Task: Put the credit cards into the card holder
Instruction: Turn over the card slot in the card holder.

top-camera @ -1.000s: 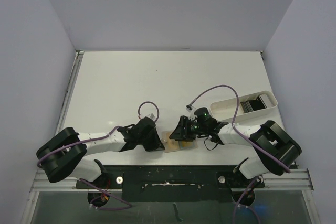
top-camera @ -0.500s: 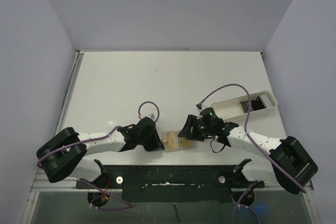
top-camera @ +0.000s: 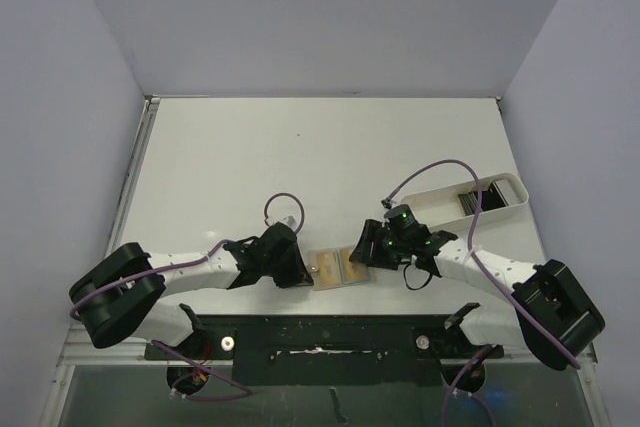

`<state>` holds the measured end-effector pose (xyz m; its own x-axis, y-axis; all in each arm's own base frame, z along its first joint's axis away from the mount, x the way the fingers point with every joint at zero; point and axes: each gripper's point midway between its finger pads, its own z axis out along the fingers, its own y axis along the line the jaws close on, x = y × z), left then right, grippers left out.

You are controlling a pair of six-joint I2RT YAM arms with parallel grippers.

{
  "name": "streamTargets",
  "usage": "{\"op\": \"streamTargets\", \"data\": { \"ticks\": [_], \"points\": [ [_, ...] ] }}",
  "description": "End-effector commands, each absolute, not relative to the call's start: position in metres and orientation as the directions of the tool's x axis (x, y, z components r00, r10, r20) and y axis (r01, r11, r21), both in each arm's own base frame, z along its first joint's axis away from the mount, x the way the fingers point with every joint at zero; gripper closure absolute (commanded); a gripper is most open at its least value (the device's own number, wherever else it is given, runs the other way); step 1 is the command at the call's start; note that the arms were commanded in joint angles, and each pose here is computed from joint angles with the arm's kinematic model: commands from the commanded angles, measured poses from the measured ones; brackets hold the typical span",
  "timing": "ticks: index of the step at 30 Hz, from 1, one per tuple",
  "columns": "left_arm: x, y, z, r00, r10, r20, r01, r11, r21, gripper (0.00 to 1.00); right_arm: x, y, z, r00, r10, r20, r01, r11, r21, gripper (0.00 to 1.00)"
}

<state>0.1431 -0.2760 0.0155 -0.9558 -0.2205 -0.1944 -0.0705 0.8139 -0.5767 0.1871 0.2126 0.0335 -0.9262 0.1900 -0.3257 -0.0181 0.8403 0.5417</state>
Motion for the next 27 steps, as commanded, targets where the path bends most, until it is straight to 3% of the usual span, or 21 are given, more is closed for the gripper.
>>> {"op": "streamTargets", "data": {
  "ticks": [1,27],
  "points": [
    [0.152,-0.281,0.025,-0.947,-0.215,-0.237,-0.038,0.81,-0.585,1.0,0.2,0.226,0.046,-0.914,0.185,-0.361,-0.068,0.807,0.586,0.46],
    [0.152,-0.283,0.023,-0.951,-0.21,-0.228,-0.039,0.81,-0.585,1.0,0.2,0.239,0.071,-0.908,0.189,-0.374,-0.127,0.726,0.675,0.47]
  ]
}}
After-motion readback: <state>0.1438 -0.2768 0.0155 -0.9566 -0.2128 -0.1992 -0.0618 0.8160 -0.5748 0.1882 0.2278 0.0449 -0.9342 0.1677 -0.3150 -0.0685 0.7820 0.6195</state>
